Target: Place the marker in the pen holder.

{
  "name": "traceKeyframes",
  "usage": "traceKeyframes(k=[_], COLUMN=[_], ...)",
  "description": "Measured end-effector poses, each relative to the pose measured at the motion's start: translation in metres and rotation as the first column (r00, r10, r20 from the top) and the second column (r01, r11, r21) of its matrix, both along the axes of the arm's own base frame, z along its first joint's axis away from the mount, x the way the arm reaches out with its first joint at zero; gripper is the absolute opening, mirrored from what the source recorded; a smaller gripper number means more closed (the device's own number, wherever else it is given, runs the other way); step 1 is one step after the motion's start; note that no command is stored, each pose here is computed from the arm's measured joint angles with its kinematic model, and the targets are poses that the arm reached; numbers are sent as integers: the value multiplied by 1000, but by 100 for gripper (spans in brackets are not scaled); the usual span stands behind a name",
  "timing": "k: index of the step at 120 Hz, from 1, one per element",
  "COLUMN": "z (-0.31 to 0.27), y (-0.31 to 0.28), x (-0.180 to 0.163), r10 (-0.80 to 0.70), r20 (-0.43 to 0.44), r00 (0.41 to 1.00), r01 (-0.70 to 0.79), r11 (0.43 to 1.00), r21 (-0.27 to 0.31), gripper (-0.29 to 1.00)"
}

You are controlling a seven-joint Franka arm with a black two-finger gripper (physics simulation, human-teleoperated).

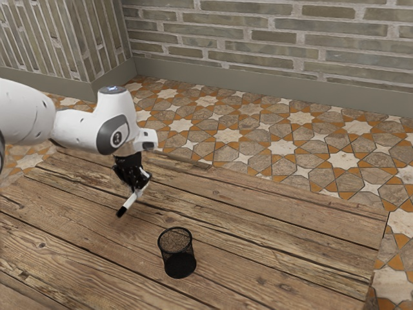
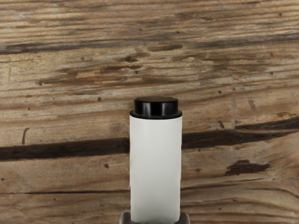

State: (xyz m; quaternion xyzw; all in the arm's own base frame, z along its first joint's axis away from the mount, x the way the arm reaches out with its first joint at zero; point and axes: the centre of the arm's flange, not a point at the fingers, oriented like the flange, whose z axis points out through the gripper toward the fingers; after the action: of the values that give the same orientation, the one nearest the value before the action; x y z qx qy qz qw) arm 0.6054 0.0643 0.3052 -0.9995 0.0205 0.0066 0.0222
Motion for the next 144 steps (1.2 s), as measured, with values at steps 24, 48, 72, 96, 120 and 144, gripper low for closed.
traceKeyframes(k=[24, 48, 72, 96, 120, 144], z=[72, 97, 114, 120, 102, 90], y=[-69, -141, -191, -170, -186, -197], x=[3, -34, -81, -121, -160, -186], r10=[-88, -180, -244, -210, -234, -263], r20=[135, 322, 518, 615, 656, 684], r00=[987, 929, 820, 760, 717, 680], r01=[95, 208, 301, 273, 306, 336], r11=[994, 977, 953, 962, 952, 942], r21=[-45, -54, -29, -10, 5, 28], gripper=[-7, -7, -8, -8, -8, -8])
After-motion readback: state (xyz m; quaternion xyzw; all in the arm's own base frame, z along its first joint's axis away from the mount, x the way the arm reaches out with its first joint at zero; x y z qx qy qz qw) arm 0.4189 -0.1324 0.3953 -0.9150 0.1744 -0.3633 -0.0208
